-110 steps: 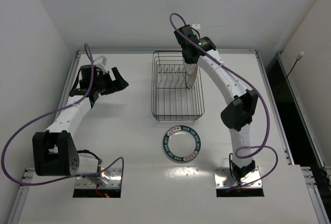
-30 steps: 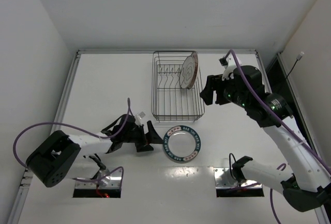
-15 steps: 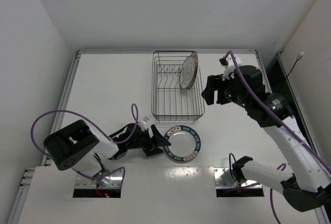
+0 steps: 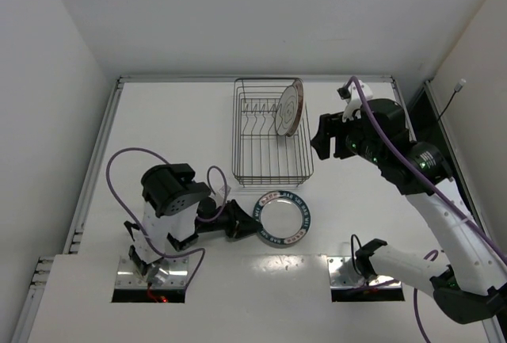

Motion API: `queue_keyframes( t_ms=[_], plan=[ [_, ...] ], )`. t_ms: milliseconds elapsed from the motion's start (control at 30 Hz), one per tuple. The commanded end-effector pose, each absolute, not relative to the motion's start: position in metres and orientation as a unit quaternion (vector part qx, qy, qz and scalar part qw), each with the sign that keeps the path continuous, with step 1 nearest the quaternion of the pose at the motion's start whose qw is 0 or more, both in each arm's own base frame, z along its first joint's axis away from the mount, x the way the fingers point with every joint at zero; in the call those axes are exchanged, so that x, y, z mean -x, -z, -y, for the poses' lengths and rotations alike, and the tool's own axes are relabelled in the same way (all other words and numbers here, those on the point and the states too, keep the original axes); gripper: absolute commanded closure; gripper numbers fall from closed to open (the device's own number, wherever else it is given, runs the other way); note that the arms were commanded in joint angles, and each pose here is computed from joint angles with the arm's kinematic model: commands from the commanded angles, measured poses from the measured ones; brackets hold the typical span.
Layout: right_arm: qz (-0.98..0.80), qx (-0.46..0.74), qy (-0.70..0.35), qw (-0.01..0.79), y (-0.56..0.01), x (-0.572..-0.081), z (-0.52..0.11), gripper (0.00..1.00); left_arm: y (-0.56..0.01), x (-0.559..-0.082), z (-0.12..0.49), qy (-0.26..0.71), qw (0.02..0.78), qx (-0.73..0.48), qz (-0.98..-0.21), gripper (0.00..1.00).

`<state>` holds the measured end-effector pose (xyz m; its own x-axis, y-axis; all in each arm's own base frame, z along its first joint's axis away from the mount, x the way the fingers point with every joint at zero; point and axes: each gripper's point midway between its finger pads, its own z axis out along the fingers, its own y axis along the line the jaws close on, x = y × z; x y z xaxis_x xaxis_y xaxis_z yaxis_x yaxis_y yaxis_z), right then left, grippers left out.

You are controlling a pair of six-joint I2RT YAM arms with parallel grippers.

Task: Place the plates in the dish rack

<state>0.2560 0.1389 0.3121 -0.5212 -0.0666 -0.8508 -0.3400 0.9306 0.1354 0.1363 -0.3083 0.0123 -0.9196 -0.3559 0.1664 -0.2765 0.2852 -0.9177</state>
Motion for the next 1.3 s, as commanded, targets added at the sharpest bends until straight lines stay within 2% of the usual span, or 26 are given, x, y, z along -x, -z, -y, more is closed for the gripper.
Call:
queue_keyframes(
  t_ms=[0,167,267,333,400,433,467,500,533,567,600,633,667,767,967,1267],
  plan=[
    [-0.847,0.116,-0.134,0.501,-0.333,-0.259,-0.132,0.34,-0.065,-0.13,0.313,0.659,0.023,0.192,-0.727,0.82],
    [-0.847,0.114,-0.13,0.502,-0.335,-0.259,-0.13,0.34,-0.08,-0.127,0.314,0.665,0.041,0.165,-0.727,1.0],
    [-0.848,0.112,-0.126,0.503,-0.338,-0.258,-0.128,0.34,-0.076,-0.126,0.311,0.647,0.053,0.157,-0.744,1.0],
    [-0.845,0.113,-0.122,0.508,-0.342,-0.255,-0.124,0.34,-0.095,-0.124,0.309,0.656,0.069,0.14,-0.738,1.0],
    [-0.848,0.11,-0.115,0.505,-0.34,-0.255,-0.122,0.34,-0.082,-0.124,0.304,0.622,0.074,0.147,-0.766,1.0],
    [-0.848,0.11,-0.115,0.505,-0.34,-0.255,-0.122,0.34,-0.112,-0.126,0.312,0.646,0.103,0.112,-0.748,1.0],
    [-0.846,0.109,-0.116,0.509,-0.342,-0.253,-0.121,0.34,-0.088,-0.123,0.31,0.594,0.087,0.122,-0.79,1.0],
    [-0.846,0.109,-0.116,0.509,-0.342,-0.253,-0.121,0.34,-0.09,-0.128,0.312,0.576,0.107,0.12,-0.802,1.0],
    [-0.846,0.109,-0.116,0.509,-0.342,-0.253,-0.121,0.34,-0.096,-0.131,0.315,0.56,0.124,0.109,-0.812,1.0],
    [-0.844,0.109,-0.118,0.512,-0.344,-0.254,-0.121,0.34,-0.144,-0.137,0.33,0.582,0.16,0.079,-0.793,1.0],
    [-0.846,0.113,-0.123,0.507,-0.34,-0.253,-0.124,0.34,-0.128,-0.135,0.322,0.526,0.168,0.065,-0.831,1.0],
    [-0.845,0.117,-0.128,0.505,-0.34,-0.252,-0.126,0.34,-0.159,-0.148,0.328,0.528,0.207,0.063,-0.821,1.0],
    [-0.846,0.115,-0.135,0.503,-0.34,-0.251,-0.128,0.34,-0.153,-0.145,0.321,0.51,0.214,0.06,-0.831,1.0],
    [-0.837,0.121,-0.162,0.508,-0.349,-0.25,-0.137,0.34,-0.186,-0.152,0.312,0.501,0.254,0.062,-0.825,1.0],
    [-0.824,0.131,-0.197,0.515,-0.364,-0.248,-0.148,0.34,-0.214,-0.164,0.289,0.484,0.308,0.083,-0.815,1.0],
    [-0.833,0.15,-0.226,0.483,-0.335,-0.247,-0.165,0.34,-0.265,-0.177,0.281,0.485,0.353,0.071,-0.797,1.0]
  ],
)
